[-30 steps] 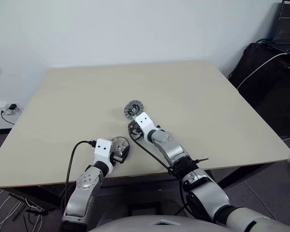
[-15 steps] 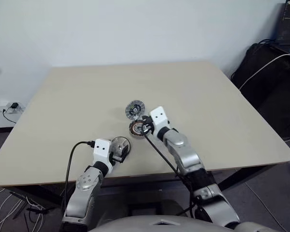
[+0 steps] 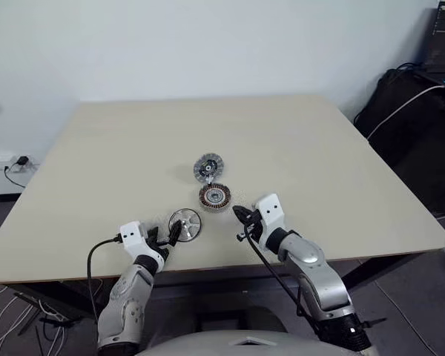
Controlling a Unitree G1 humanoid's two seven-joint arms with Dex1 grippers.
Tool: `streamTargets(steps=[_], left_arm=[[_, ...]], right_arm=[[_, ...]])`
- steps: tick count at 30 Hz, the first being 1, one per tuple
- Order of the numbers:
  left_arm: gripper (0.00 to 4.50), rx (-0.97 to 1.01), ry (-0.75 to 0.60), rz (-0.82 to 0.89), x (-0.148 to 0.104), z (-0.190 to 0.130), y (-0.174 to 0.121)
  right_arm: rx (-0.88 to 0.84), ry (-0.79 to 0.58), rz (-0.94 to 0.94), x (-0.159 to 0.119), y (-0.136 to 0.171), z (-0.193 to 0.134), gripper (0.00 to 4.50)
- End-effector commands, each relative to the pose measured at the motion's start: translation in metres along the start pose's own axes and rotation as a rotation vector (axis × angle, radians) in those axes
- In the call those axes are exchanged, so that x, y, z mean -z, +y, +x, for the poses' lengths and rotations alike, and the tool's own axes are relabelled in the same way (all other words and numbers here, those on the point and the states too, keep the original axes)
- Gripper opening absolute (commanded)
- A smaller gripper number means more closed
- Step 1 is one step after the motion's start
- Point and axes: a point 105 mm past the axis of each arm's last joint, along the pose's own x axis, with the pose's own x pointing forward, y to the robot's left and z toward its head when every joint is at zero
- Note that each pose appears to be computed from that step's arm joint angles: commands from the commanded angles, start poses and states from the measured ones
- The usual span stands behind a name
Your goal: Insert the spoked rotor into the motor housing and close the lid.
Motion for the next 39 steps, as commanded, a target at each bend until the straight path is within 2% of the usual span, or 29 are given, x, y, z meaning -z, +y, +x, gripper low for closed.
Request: streamTargets(steps=[1,9,14,20,26,31,34,39], left_arm=[[4.5,0.036,0.044,-0.07,0.007,0.005,-0.011],[4.5,0.134,0.109,-0.199,0.009,0.005,-0.03],[4.5,0.179,0.159,-0.217,0.011,-0.003,-0.041],[4.5,0.142,0.212,-0.256,0.012,-0.002,-0.046],[4.5,0.199,0.201,-0.353,0.006,0.003,-0.064],[4.5,0.182,0.216,-0.431,0.011,0.006,-0.065],[3.9,0.161,0.213,-0.504,0.013,0.007,-0.063],[2.21,0.122,0.196,-0.612,0.014,0.007,-0.057]], right_arm=[[0.01,-0.068,-0.006,-0.019,0.002,0.0,0.04],[0.031,-0.075,-0.001,-0.021,0.0,0.001,0.04],[0.036,-0.076,0.003,-0.02,0.0,0.002,0.04],[0.036,-0.081,0.008,-0.022,0.001,0.004,0.04],[0.035,-0.081,0.008,-0.022,0.001,0.006,0.04],[0.037,-0.08,0.01,-0.021,0.001,0.006,0.04],[0.042,-0.079,0.01,-0.021,0.0,0.005,0.0],[0.05,-0.074,0.01,-0.02,-0.001,0.004,0.0]])
